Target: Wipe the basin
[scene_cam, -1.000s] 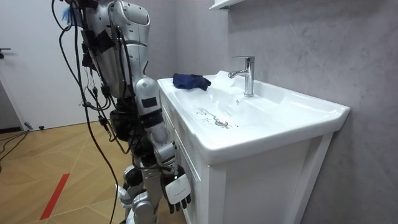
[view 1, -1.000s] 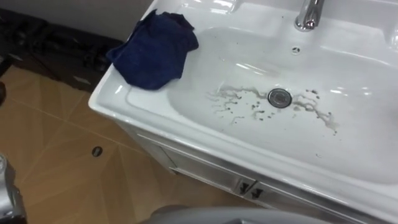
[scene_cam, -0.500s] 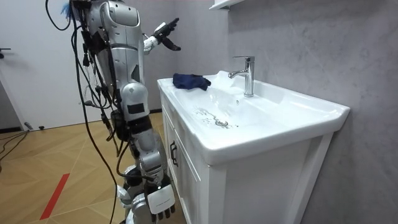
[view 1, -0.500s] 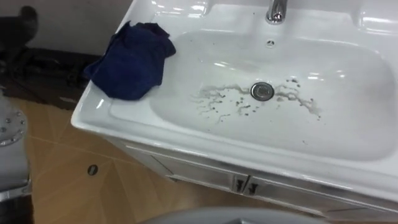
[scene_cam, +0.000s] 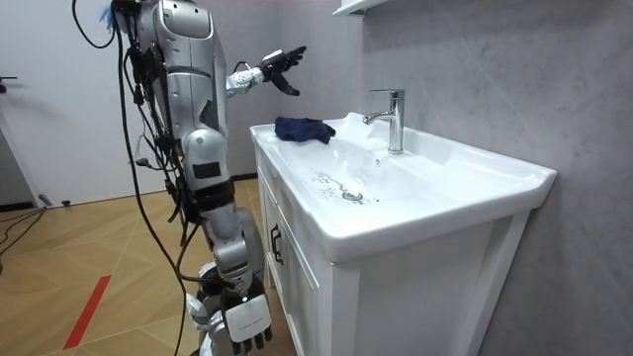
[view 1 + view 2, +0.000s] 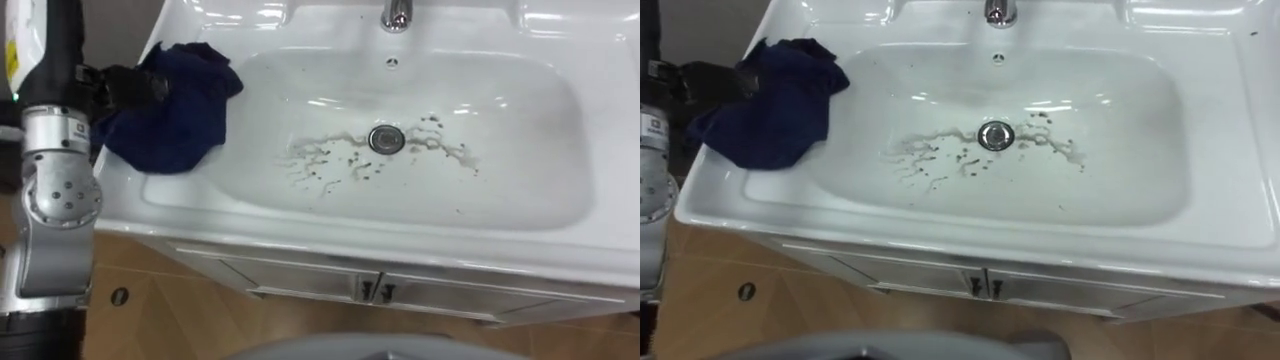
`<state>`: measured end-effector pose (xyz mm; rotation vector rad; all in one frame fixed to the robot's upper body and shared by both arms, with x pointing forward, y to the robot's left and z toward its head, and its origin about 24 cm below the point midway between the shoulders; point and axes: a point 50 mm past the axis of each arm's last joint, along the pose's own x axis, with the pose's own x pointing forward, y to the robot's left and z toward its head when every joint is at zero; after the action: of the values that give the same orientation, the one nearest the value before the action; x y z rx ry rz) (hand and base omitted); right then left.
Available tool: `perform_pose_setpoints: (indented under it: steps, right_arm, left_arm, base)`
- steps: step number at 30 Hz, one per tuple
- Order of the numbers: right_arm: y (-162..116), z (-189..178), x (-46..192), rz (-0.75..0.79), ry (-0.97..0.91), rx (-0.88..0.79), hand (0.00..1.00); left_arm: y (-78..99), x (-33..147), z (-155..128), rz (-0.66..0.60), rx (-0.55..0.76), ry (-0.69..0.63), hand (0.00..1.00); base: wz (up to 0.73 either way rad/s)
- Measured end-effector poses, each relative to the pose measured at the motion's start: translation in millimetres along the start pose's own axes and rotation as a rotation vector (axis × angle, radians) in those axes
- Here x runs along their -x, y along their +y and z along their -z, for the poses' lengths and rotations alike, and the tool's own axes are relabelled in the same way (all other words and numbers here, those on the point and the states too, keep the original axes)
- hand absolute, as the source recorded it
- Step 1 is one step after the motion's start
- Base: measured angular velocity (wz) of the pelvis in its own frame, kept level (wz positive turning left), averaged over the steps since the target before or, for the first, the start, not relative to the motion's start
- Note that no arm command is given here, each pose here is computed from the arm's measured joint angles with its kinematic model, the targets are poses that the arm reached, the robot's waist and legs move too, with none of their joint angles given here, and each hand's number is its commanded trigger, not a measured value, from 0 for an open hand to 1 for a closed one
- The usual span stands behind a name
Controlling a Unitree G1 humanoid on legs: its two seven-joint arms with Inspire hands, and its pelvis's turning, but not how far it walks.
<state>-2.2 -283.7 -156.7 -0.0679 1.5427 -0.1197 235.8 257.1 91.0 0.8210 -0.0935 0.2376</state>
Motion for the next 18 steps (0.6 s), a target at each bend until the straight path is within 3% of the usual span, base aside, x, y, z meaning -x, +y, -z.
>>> perform_pose_setpoints:
  steps: [7, 12, 18]
  right_arm:
    - [1, 0, 0, 0.001, 0.025, 0.03, 0.0]
    - [3, -3, -1, -0.006, 0.02, 0.042, 0.0]
    - [4, -7, -1, -0.006, 0.011, 0.044, 0.0]
  left_arm:
    - [-8.9, 1.4, 13, 0.057, -0.001, 0.069, 0.0]
    - [-28.0, 4.9, 17, 0.147, 0.042, 0.097, 0.0]
    - [-32.7, 6.1, 18, 0.172, 0.082, 0.106, 0.0]
  base:
    - [-0.05]
    - [0.0]
    - [0.0]
